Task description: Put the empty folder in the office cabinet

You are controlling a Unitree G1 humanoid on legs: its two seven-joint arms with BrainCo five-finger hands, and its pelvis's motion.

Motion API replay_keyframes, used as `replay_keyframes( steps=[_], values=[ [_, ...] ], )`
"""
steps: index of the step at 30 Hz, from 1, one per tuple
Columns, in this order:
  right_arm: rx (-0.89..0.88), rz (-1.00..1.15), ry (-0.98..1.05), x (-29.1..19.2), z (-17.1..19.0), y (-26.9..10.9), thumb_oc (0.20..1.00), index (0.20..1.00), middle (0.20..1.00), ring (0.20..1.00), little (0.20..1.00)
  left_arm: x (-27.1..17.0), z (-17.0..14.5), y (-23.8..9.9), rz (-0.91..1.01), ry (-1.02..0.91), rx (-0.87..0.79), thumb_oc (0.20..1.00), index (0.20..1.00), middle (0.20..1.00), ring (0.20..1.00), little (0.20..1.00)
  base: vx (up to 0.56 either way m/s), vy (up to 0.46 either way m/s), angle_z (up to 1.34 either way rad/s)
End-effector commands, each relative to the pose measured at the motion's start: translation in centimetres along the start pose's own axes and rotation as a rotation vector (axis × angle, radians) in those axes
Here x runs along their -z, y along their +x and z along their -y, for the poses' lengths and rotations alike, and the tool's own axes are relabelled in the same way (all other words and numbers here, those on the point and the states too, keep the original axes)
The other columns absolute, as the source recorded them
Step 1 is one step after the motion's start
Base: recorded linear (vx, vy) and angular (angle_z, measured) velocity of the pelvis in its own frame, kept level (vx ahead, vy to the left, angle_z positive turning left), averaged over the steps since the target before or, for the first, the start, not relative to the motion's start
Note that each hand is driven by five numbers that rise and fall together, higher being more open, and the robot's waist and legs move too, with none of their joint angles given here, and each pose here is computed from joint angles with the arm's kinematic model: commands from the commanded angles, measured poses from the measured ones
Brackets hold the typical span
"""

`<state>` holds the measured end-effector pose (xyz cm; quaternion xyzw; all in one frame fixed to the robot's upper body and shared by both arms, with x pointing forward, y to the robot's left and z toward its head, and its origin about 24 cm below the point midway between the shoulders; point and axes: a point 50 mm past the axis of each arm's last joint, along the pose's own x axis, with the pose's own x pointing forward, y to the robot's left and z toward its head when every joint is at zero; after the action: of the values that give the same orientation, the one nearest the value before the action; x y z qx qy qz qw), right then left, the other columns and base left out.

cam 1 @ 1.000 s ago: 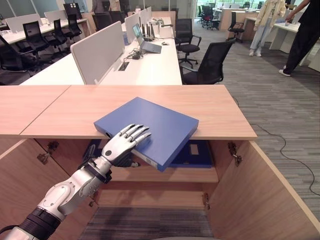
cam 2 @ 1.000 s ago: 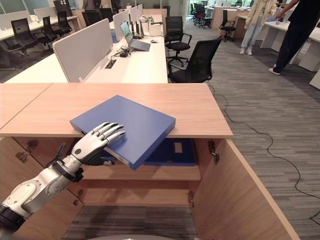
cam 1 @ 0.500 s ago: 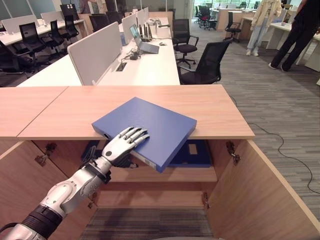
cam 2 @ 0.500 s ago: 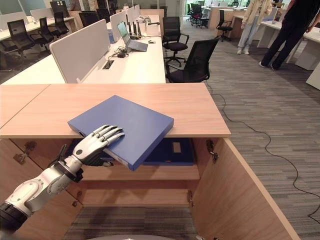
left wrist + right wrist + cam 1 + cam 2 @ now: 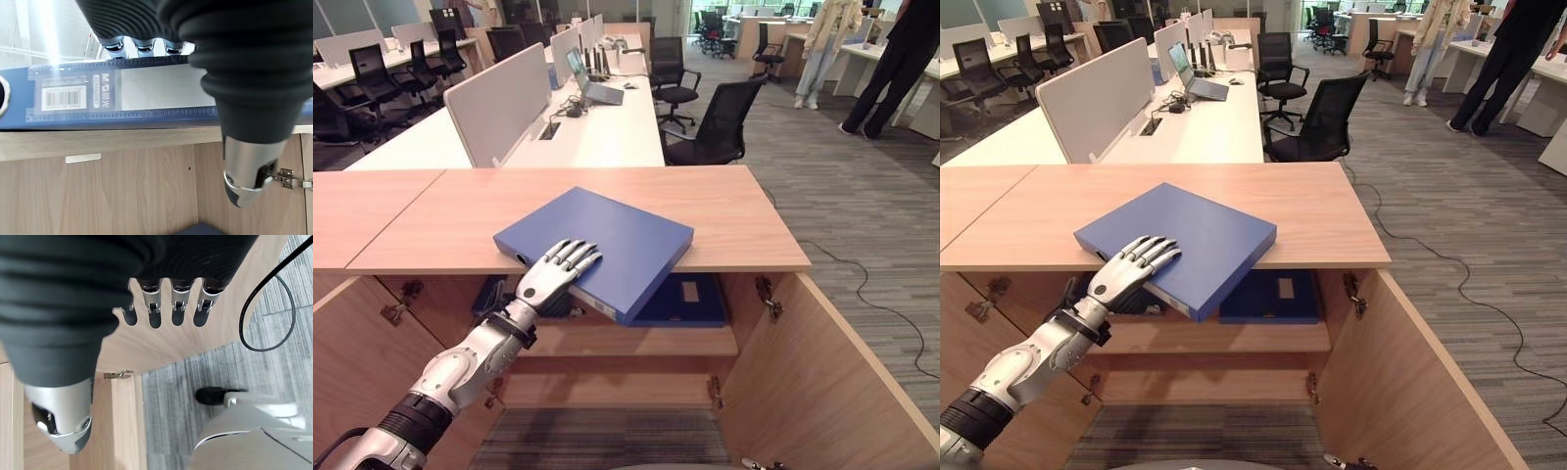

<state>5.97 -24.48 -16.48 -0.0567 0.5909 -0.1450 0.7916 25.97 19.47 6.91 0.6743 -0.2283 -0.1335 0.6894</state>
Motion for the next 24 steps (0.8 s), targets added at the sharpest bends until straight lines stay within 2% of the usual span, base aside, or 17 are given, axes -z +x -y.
replay_keyframes(
  steps=[1, 6, 7, 11, 24],
  values=[
    [-0.02, 0.027, -0.061, -1.4, -1.8, 0.1, 1.0, 1.0, 1.0, 1.0, 1.0, 1.4, -2.4, 2.2, -0.045, 0.06, -0.143, 1.0, 1.0, 1.0, 1.0, 1.0, 0.0, 0.0, 0.0],
    [-0.036, 0.025, -0.07, -1.2, -2.6, 0.0, 1.0, 1.0, 1.0, 1.0, 1.0, 2.0, -2.0, 1.8, -0.15, 0.025, -0.214, 1.0, 1.0, 1.0, 1.0, 1.0, 0.0, 0.0, 0.0],
    [-0.03, 0.024, -0.072, -1.2, -2.4, 0.0, 1.0, 1.0, 1.0, 1.0, 1.0, 2.0, -2.5, 1.7, -0.178, 0.005, -0.274, 1.0, 1.0, 1.0, 1.0, 1.0, 0.0, 0.0, 0.0],
    [-0.025, 0.02, -0.081, -1.1, -2.4, 0.0, 1.0, 1.0, 1.0, 1.0, 1.0, 2.0, -3.0, 1.7, -0.185, -0.001, -0.316, 1.0, 1.0, 1.0, 1.0, 1.0, 0.0, 0.0, 0.0],
    [-0.053, 0.036, -0.088, -2.1, -3.8, 0.0, 1.0, 1.0, 1.0, 1.0, 1.0, 1.6, -2.9, 1.8, -0.169, 0.002, -0.312, 1.0, 1.0, 1.0, 1.0, 1.0, 0.0, 0.0, 0.0]
  ],
)
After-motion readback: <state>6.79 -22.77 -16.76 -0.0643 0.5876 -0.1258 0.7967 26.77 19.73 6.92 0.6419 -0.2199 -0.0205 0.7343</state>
